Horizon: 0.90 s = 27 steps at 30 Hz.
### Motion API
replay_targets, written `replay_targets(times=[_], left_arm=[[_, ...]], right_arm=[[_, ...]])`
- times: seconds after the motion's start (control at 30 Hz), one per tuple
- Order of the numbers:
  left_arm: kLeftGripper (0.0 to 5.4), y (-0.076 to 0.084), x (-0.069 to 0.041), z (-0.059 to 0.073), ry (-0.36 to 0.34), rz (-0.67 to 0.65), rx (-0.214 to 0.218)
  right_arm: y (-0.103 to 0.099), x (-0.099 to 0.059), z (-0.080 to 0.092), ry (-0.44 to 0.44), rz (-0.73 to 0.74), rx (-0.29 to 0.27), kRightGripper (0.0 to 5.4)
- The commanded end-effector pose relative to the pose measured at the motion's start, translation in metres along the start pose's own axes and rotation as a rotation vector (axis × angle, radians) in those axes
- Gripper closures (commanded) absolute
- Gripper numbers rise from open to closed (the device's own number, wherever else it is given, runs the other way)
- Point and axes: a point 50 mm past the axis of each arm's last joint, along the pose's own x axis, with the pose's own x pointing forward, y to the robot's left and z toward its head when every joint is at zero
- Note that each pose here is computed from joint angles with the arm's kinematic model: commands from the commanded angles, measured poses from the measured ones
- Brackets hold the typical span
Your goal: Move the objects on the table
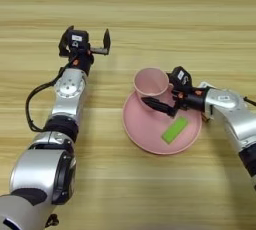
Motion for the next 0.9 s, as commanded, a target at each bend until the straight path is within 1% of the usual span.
replay_targets(times=[0.03,0.17,0.23,0.47,0.6,0.67,0.77,0.83,0.87,0.9], left_arm=[[0.00,-0.002,0.001,0.002,-0.014,-0.004,0.008],[0.00,-0.002,0.000,0.002,-0.014,-0.004,0.007],[0.00,-0.002,0.000,0.002,-0.014,-0.004,0.007],[0.00,0.000,0.001,0.004,-0.023,-0.001,0.004],[0.00,0.001,0.000,0.005,-0.032,-0.001,-0.004],[0.00,0.002,0.000,0.007,-0.048,-0.010,-0.010],[0.00,0.001,0.000,0.014,-0.094,-0.048,-0.046],[0.00,0.001,0.000,0.020,-0.128,-0.080,-0.058],[0.00,0.001,0.000,0.023,-0.141,-0.099,-0.065],[0.00,0.000,0.000,0.026,-0.151,-0.146,-0.073]], right_arm=[[-0.004,0.002,0.007,-0.019,-0.007,-0.026,0.94],[-0.005,0.002,0.010,-0.035,-0.020,-0.018,0.96],[-0.008,-0.001,0.014,-0.054,-0.032,-0.017,0.96],[-0.021,-0.020,0.041,-0.155,-0.071,-0.017,0.96],[-0.030,-0.030,0.050,-0.171,-0.100,-0.031,0.96],[-0.033,-0.035,0.054,-0.175,-0.105,-0.033,0.96],[-0.034,-0.046,0.061,-0.177,-0.098,-0.056,0.96],[-0.035,-0.053,0.066,-0.177,-0.089,-0.062,0.96],[-0.035,-0.056,0.068,-0.177,-0.085,-0.063,0.96],[-0.035,-0.059,0.070,-0.175,-0.083,-0.068,0.97]])
